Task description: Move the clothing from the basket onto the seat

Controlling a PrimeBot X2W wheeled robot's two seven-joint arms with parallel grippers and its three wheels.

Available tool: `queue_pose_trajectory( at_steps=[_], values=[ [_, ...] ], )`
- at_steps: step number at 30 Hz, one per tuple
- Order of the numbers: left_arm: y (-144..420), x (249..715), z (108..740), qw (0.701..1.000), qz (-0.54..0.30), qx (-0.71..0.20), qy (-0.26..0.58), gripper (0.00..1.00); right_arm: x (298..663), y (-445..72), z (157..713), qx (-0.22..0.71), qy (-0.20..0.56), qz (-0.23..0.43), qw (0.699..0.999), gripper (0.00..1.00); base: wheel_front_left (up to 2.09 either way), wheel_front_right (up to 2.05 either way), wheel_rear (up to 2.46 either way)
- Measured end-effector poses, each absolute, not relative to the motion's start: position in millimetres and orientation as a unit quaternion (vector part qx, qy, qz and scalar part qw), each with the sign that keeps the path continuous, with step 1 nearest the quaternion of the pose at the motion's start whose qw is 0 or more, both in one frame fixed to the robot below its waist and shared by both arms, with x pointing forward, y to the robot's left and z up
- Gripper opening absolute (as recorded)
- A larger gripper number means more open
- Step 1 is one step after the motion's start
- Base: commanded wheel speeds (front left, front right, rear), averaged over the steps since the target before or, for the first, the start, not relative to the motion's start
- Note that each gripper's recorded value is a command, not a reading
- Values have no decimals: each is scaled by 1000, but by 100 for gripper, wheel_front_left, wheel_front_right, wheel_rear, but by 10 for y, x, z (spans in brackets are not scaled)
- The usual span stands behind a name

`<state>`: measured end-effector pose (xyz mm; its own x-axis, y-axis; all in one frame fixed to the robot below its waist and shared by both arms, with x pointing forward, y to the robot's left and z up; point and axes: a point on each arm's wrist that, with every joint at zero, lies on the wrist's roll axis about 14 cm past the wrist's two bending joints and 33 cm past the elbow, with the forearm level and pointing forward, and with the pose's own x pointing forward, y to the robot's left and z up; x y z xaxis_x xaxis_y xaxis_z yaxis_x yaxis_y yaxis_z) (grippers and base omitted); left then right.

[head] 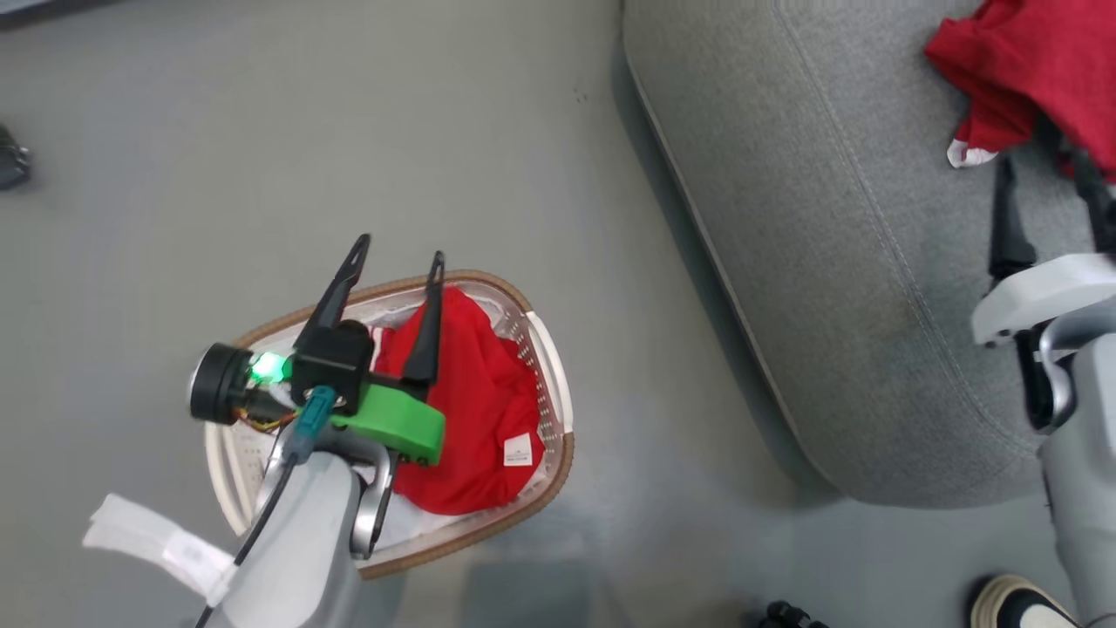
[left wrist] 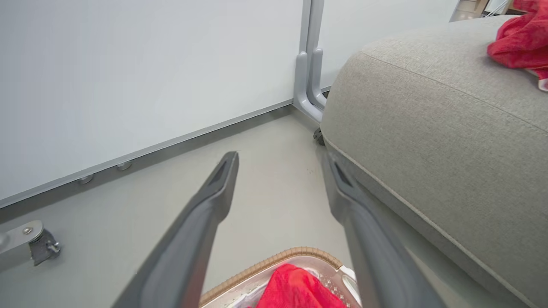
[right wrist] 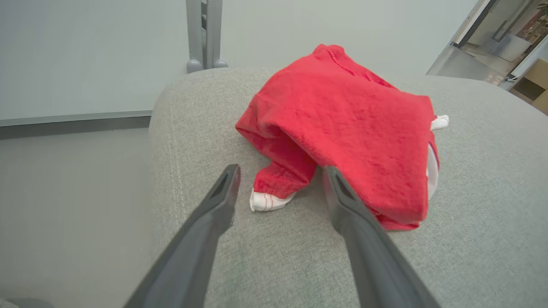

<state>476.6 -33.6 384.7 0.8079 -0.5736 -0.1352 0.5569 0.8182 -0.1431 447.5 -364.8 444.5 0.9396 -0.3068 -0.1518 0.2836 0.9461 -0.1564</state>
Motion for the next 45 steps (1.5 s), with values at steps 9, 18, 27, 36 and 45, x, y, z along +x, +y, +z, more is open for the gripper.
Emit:
queue_pose_trajectory(
  at_steps=[9, 18, 27, 36, 45],
  values=[
    [338, 4710, 4000, 976, -198, -34, 81, 100, 4791, -2711, 4660, -22, 31, -36, 999, 100, 0, 0, 0],
    [1023, 4563, 4144, 992, -97, -23, 75, 100, 4828, -2152, 4755, 6, 10, 27, 1000, 100, 0, 0, 0],
    [1451, 4166, 4247, 996, -33, -24, 76, 100, 4439, -1791, 4643, 38, 28, 52, 998, 100, 0, 0, 0],
    [1603, 3865, 4335, 997, -19, -29, 70, 100, 4124, -1739, 4638, 54, 32, 48, 997, 100, 0, 0, 0],
    [1409, 3746, 4117, 992, -52, -44, 107, 100, 4090, -1759, 4589, 57, 39, 44, 997, 100, 0, 0, 0]
  ],
)
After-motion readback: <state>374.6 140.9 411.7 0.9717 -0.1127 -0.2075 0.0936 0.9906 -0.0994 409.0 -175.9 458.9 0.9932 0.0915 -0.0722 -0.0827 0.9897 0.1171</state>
